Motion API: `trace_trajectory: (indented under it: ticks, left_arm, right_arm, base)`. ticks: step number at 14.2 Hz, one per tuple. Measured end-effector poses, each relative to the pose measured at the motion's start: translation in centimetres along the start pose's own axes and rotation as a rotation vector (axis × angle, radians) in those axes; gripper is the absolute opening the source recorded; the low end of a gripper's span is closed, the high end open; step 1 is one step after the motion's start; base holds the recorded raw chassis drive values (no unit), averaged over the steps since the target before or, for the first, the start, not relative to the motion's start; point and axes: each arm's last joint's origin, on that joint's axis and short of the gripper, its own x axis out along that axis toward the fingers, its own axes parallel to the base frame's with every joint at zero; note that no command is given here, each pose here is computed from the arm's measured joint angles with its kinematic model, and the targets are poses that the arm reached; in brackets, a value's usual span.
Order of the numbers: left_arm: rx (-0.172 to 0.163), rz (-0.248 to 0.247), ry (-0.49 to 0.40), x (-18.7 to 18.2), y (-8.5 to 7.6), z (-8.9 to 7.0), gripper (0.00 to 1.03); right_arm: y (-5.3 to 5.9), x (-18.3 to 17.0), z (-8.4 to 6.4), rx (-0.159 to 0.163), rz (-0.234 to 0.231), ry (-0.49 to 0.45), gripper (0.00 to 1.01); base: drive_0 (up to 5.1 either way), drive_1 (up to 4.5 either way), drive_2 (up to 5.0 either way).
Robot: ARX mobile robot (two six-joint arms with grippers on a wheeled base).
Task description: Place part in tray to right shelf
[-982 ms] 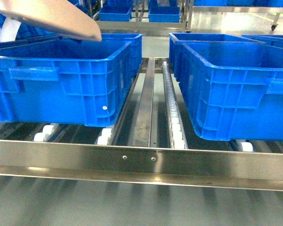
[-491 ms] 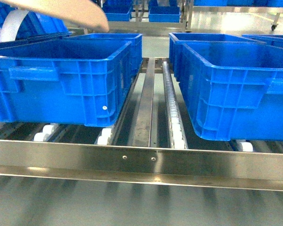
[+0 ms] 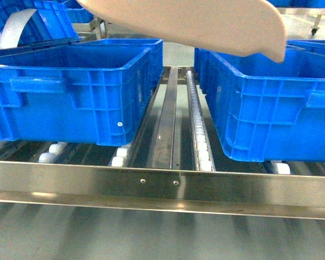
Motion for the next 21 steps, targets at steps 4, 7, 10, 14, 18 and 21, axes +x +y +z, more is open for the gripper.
trace_trajectory:
  ticks: [4,7,10,14,18,21]
  left_arm:
    - [0.858,0.104,0.206,-5.4,5.5,1.2,0.12]
    - [1.022,0.074,0.204,-9.2,8.3,1.5,0.12]
    - [1.054,0.088,0.244,-11.9,10.7,1.2,0.12]
    - [1.056,0.094,0.236,-14.4,12.5,1.9,0.12]
    - [1.055,0.087,0.235,-16.1,13.0,1.6,0.12]
    - [1.055,0.086,0.234,-16.8,13.2,1.5,0.12]
  right_arm:
    - [0.0,-0.9,-0.6,0.000,0.001,-0.016,0.39]
    - [0.0,-1.6,-0.5,-0.001,0.000,-0.023,0.02]
    - [0.0,-2.2,-0.5,0.001,0.000,-0.026,0.02]
    - [0.0,-2.6,-0.5,0.001,0.000,-0.028,0.02]
    - [0.0,-3.9,-0.6,0.002,0.000,-0.041,0.02]
    - [0.0,-3.8,-0.8,0.003,0.000,-0.023,0.02]
  base:
    - [0.0,0.00,0.0]
    - [0.0,0.00,0.0]
    - [0.0,0.00,0.0]
    - [0.0,0.00,0.0]
    - [0.0,0.00,0.0]
    - [0.0,0.00,0.0]
